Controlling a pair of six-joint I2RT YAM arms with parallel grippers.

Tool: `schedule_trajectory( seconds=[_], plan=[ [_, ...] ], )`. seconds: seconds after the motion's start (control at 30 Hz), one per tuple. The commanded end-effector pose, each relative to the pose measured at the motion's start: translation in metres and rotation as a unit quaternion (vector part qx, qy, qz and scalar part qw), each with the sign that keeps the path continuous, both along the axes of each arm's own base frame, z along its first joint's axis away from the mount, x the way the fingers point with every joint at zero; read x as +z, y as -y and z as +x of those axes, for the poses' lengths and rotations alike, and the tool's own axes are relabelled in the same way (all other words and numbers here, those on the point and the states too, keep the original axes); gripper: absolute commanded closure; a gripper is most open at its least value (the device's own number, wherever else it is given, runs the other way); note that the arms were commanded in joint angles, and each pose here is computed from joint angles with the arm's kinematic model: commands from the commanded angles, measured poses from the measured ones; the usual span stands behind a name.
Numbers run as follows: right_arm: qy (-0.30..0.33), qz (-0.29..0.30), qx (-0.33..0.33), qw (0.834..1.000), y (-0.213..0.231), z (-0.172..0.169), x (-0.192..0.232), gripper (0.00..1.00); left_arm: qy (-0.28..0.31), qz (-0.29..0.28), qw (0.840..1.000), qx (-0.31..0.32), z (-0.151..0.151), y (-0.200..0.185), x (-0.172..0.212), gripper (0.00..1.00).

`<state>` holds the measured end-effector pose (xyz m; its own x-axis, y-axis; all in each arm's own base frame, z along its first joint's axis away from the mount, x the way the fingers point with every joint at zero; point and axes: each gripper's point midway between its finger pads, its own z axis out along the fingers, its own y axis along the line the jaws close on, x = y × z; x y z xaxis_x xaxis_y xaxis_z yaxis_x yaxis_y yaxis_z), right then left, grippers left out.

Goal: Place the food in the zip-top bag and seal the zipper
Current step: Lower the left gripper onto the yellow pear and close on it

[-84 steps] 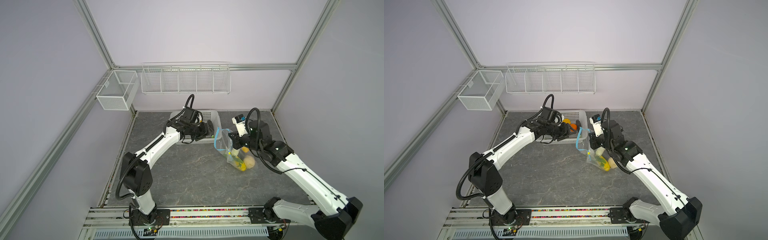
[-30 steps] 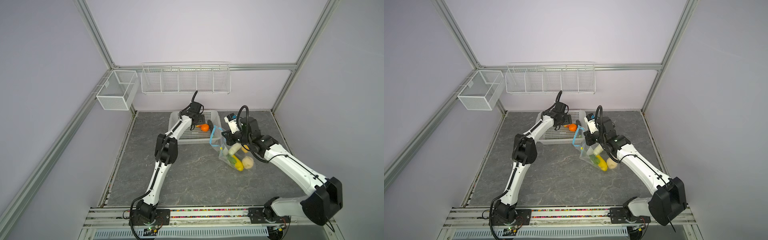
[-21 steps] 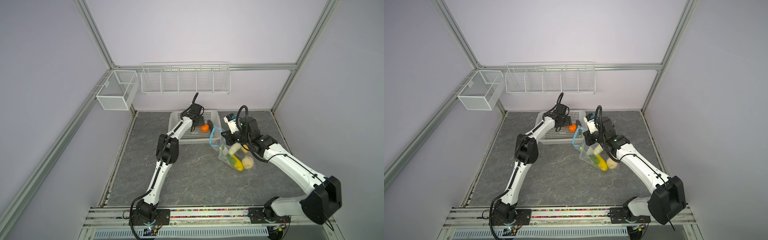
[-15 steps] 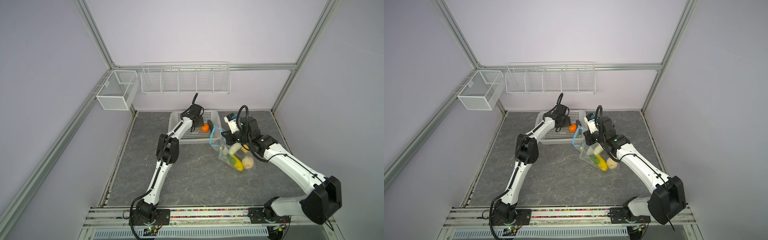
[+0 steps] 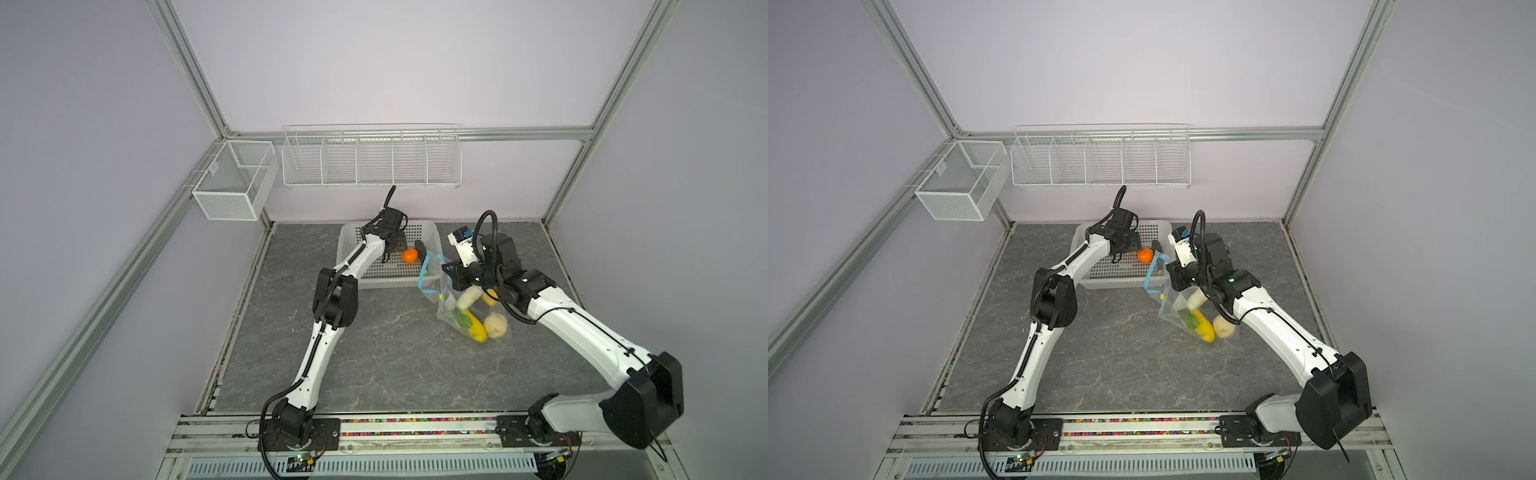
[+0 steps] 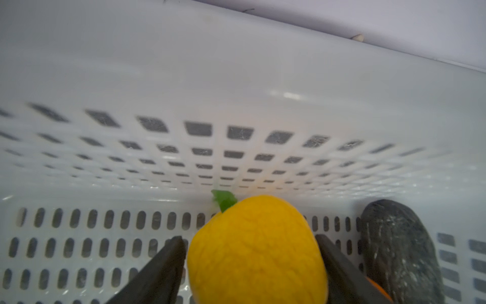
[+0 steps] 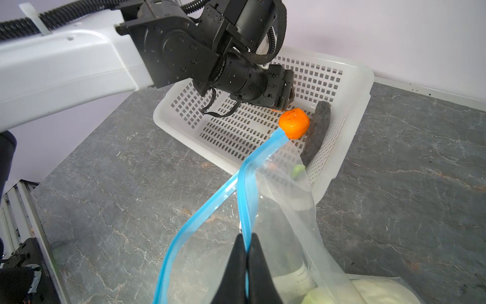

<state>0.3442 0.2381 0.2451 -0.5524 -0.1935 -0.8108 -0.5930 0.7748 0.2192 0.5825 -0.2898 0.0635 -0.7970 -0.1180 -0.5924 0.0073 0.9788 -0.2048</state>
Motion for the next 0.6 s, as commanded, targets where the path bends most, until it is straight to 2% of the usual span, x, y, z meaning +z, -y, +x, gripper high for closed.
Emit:
schedule_trajectory(
  seconds=[0.0, 0.23, 0.57],
  plan=[
    [-0.001, 0.004, 0.003, 1.000, -0.001, 0.002, -0.002, 0.93, 0.021, -0.002, 1.000, 0.020, 0.009, -0.004, 0.000, 0.25],
    [-0.002, 0.007, 0.006, 1.000, -0.002, 0.001, -0.003, 0.93, 0.051, -0.003, 0.998, 0.038, 0.016, -0.008, 0.007, 0.31],
    [-0.003, 0.009, 0.006, 1.000, -0.003, 0.001, -0.004, 0.93, 0.058, 0.006, 0.997, 0.041, 0.018, -0.012, 0.011, 0.39]
  ],
)
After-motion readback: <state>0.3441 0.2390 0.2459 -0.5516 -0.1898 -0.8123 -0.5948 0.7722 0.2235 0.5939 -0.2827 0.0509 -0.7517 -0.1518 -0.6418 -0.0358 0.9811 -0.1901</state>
